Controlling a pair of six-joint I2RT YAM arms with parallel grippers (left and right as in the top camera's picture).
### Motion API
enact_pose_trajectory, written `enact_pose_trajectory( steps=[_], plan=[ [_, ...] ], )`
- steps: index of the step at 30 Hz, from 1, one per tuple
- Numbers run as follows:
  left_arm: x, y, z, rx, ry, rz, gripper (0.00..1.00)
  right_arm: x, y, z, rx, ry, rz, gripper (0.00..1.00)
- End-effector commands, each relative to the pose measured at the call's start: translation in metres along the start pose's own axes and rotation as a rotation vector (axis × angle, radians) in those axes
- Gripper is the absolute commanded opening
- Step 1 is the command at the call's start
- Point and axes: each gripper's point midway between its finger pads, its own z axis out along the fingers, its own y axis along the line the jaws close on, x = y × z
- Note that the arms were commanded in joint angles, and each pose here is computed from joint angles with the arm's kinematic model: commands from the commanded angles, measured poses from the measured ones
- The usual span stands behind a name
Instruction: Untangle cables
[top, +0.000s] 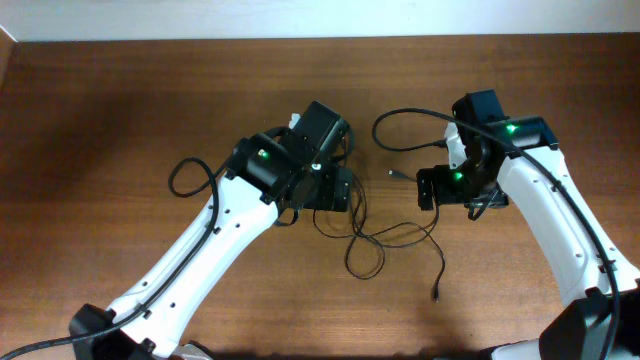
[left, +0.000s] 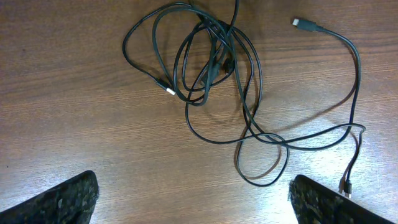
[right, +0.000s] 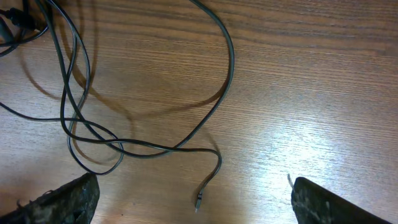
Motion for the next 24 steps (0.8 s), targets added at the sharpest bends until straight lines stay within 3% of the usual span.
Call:
enact_pose_trajectory(
  steps=[1, 24],
  plan=[
    [-0.0048, 0.0025, -0.0064, -0.007, -0.027, 0.002, 0.99, -0.0033, 0.0016, -0.0056, -0.011, -0.019, 0.001, 0.98],
    [-0.0034, 0.0017, -0.0064, -0.002, -0.020, 0.002, 0.99, -0.0033, 0.0016, -0.0056, -0.011, -0.019, 0.001, 0.98]
  ],
)
